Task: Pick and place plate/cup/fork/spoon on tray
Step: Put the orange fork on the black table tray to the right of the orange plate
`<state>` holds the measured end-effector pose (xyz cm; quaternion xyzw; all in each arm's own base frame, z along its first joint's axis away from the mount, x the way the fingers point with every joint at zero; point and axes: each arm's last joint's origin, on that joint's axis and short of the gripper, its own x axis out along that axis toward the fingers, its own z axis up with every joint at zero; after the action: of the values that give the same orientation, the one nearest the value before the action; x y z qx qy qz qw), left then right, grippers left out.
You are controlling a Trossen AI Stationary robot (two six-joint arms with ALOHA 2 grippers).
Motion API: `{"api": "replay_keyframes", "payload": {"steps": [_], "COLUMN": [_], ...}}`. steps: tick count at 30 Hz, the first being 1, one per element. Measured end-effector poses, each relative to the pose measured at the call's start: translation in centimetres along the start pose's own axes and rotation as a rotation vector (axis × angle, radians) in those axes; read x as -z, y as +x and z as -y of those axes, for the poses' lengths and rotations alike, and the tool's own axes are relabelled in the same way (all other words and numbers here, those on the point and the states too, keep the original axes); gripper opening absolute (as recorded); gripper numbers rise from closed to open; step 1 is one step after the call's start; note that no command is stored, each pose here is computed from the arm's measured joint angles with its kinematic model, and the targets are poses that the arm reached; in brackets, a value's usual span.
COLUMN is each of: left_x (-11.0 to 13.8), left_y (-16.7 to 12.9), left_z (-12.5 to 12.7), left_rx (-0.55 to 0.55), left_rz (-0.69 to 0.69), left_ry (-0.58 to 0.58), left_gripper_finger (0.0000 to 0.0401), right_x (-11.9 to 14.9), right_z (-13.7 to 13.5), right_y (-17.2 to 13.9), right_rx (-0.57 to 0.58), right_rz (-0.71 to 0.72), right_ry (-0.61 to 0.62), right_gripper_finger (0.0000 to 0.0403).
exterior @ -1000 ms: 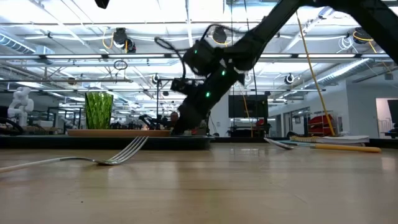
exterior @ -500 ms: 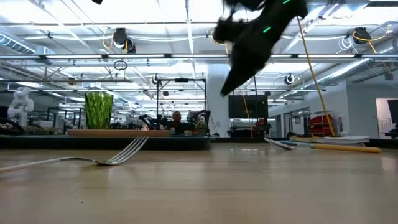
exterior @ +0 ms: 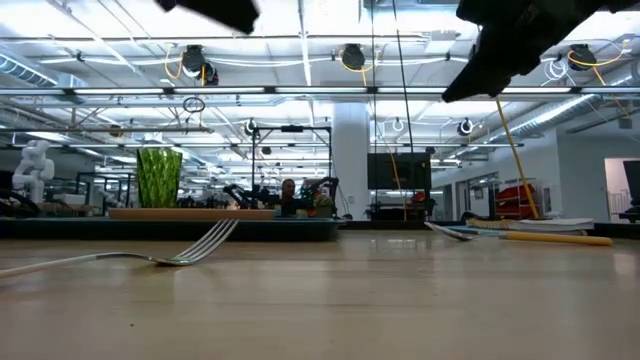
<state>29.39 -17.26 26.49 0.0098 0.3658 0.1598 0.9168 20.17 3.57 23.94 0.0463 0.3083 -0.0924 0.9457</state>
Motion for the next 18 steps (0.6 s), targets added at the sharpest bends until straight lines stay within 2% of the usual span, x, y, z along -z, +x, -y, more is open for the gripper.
{"api": "replay_keyframes", "payload": {"steps": [4,7,12,18], "left_x": [2.5,4.1,6.1,7.9], "left_y": [1.7,2.5,3.4,5.6], "left_z": [2.8,4.3,5.9,6.6], "left_rx": [0.139,0.191,0.142,0.043], "left_rz": [-0.219,-0.343,-0.394,-0.433], "left_ry": [-0.014,-0.074,-0.161,-0.273], "left_gripper_finger": [0.0142,0.0154,0.0197,0.0246], "right_x": [0.2,0.3,0.3,0.3], "right_z": [-0.2,-0.6,-0.8,-0.8], "right_y": [-0.6,-0.7,-0.6,-0.6], "right_rx": [0.003,-0.013,-0.020,-0.022], "right_rz": [-0.002,0.002,0.002,0.007], "right_ry": [-0.001,-0.010,-0.014,-0.018], "right_gripper_finger": [0.0002,0.0002,0.0002,0.0002]}}
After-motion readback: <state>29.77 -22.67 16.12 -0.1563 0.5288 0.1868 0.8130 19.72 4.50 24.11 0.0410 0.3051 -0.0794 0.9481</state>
